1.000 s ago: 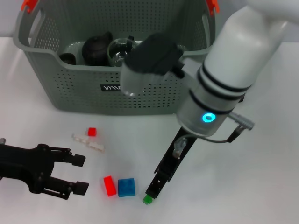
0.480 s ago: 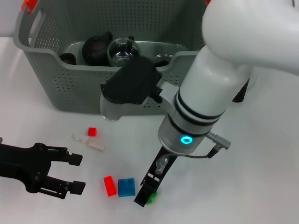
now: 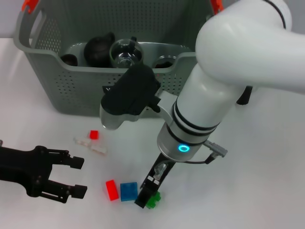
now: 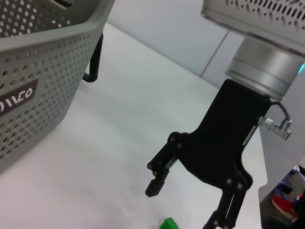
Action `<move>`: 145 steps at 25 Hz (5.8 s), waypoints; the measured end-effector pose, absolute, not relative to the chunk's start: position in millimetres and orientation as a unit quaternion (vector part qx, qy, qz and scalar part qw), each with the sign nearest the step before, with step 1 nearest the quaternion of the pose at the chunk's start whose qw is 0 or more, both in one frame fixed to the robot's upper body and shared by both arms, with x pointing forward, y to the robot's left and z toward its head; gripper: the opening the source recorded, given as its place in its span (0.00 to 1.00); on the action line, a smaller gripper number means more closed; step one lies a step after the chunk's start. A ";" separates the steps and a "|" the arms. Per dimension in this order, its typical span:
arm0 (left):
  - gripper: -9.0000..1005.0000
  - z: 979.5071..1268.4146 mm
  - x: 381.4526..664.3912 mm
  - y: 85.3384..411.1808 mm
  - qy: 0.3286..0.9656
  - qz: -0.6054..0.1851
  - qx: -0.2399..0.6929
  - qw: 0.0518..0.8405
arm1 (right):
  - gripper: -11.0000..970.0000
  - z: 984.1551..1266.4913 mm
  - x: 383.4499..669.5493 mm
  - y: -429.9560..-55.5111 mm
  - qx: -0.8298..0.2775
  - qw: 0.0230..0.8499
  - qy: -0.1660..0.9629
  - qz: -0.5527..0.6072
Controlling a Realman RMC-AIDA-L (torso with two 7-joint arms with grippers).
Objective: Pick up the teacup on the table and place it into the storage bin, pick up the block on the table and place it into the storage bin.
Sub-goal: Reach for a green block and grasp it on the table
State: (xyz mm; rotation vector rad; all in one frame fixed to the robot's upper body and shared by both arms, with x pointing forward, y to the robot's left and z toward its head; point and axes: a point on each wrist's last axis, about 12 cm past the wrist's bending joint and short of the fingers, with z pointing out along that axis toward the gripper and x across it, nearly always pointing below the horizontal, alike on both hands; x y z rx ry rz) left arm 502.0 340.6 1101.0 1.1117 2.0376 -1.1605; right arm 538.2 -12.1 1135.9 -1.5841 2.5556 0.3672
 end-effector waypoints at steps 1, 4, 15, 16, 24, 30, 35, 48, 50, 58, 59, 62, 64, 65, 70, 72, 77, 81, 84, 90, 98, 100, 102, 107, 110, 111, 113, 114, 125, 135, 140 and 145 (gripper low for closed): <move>0.87 1100.9 502.0 340.7 0.756 -0.431 0.412 0.271 | 0.95 1135.1 538.4 -11.1 -0.524 0.061 0.841 0.121; 0.87 1100.7 501.9 340.6 0.756 -0.432 0.410 0.272 | 0.95 1133.2 538.7 -10.1 -0.529 0.070 0.837 0.122; 0.87 1098.7 501.8 338.5 0.756 -0.433 0.408 0.274 | 0.95 1122.5 533.6 -13.4 -0.549 0.062 0.827 0.107; 0.87 1098.6 501.8 338.4 0.756 -0.433 0.408 0.274 | 0.95 1121.3 533.4 -14.3 -0.550 0.060 0.827 0.106; 0.87 1097.5 501.3 337.8 0.756 -0.434 0.406 0.274 | 0.95 1116.3 532.0 -16.9 -0.556 0.056 0.824 0.100; 0.87 1097.3 501.1 337.3 0.756 -0.434 0.406 0.273 | 0.95 1115.3 531.6 -15.4 -0.561 0.061 0.820 0.097; 0.87 1097.0 501.0 337.0 0.756 -0.435 0.405 0.273 | 0.95 1115.5 532.6 -13.8 -0.562 0.069 0.818 0.100; 0.87 1096.7 501.2 336.8 0.757 -0.434 0.405 0.274 | 0.95 1113.3 534.1 -14.4 -0.563 0.076 0.817 0.097; 0.87 1096.7 501.2 336.8 0.757 -0.434 0.405 0.274 | 0.95 1113.1 534.3 -14.5 -0.563 0.076 0.818 0.096; 0.87 1096.8 501.7 336.6 0.758 -0.434 0.403 0.273 | 0.95 1112.1 537.7 -16.9 -0.562 0.080 0.819 0.084; 0.87 1096.8 501.7 336.6 0.758 -0.434 0.403 0.273 | 0.95 1112.0 538.2 -17.4 -0.562 0.081 0.819 0.083; 0.87 1097.2 502.4 336.2 0.757 -0.434 0.404 0.273 | 0.95 1112.5 538.4 -17.8 -0.561 0.080 0.820 0.082; 0.87 1097.4 502.7 336.0 0.757 -0.434 0.404 0.273 | 0.95 1113.3 538.0 -17.7 -0.561 0.079 0.820 0.082; 0.87 1097.7 503.0 335.8 0.757 -0.434 0.405 0.273 | 0.95 1113.5 537.8 -17.8 -0.561 0.078 0.820 0.082; 0.87 1098.2 503.9 335.3 0.757 -0.434 0.405 0.273 | 0.95 1114.9 536.6 -17.8 -0.562 0.070 0.820 0.078; 0.87 1098.2 503.9 335.2 0.757 -0.434 0.405 0.273 | 0.95 1115.1 536.3 -17.8 -0.561 0.068 0.821 0.078; 0.87 1098.3 504.1 335.1 0.757 -0.434 0.405 0.273 | 0.95 1115.4 535.6 -17.1 -0.562 0.068 0.820 0.079; 0.87 1098.6 504.3 335.2 0.757 -0.434 0.406 0.274 | 0.83 1115.3 534.2 -15.3 -0.564 0.068 0.819 0.086; 0.87 1098.6 504.4 335.2 0.757 -0.434 0.406 0.274 | 0.79 1114.7 533.4 -15.2 -0.565 0.067 0.817 0.090; 0.87 1098.6 504.5 335.2 0.757 -0.433 0.406 0.274 | 0.78 1113.6 532.7 -15.8 -0.564 0.067 0.818 0.093; 0.87 1098.2 504.3 334.8 0.757 -0.434 0.405 0.274 | 0.78 1113.3 531.5 -16.1 -0.564 0.062 0.818 0.095; 0.87 1098.1 504.3 334.7 0.757 -0.434 0.405 0.274 | 0.78 1112.9 531.6 -16.5 -0.563 0.061 0.819 0.094; 0.87 1098.0 504.3 334.6 0.757 -0.434 0.405 0.274 | 0.77 1112.5 531.8 -17.0 -0.563 0.060 0.819 0.094; 0.87 1098.0 504.5 334.5 0.757 -0.434 0.405 0.274 | 0.77 1111.8 532.2 -17.9 -0.564 0.059 0.819 0.093; 0.87 1097.8 504.5 334.4 0.757 -0.434 0.405 0.274 | 0.77 1111.8 532.4 -17.7 -0.566 0.060 0.817 0.093; 0.87 1097.7 504.5 334.3 0.757 -0.433 0.405 0.274 | 0.77 1111.8 532.5 -17.6 -0.566 0.061 0.817 0.093; 0.87 1097.5 504.6 334.0 0.757 -0.433 0.404 0.274 | 0.77 1111.8 532.7 -17.3 -0.567 0.063 0.816 0.093; 0.87 1097.5 504.6 334.0 0.757 -0.433 0.404 0.274 | 0.76 1111.9 532.8 -17.2 -0.567 0.063 0.816 0.093; 0.87 1097.5 505.2 334.0 0.758 -0.432 0.405 0.275 | 0.67 1111.2 533.1 -17.6 -0.571 0.063 0.813 0.093; 0.87 1097.7 505.5 333.9 0.758 -0.432 0.405 0.276 | 0.50 1109.7 534.0 -19.1 -0.569 0.061 0.815 0.091; 0.87 1097.7 505.6 333.9 0.758 -0.432 0.404 0.276 | 0.45 1111.4 532.6 -18.1 -0.572 0.060 0.813 0.092; 0.87 1098.2 505.6 334.4 0.759 -0.432 0.402 0.274 | 0.45 1117.1 532.4 -17.0 -0.578 0.064 0.808 0.092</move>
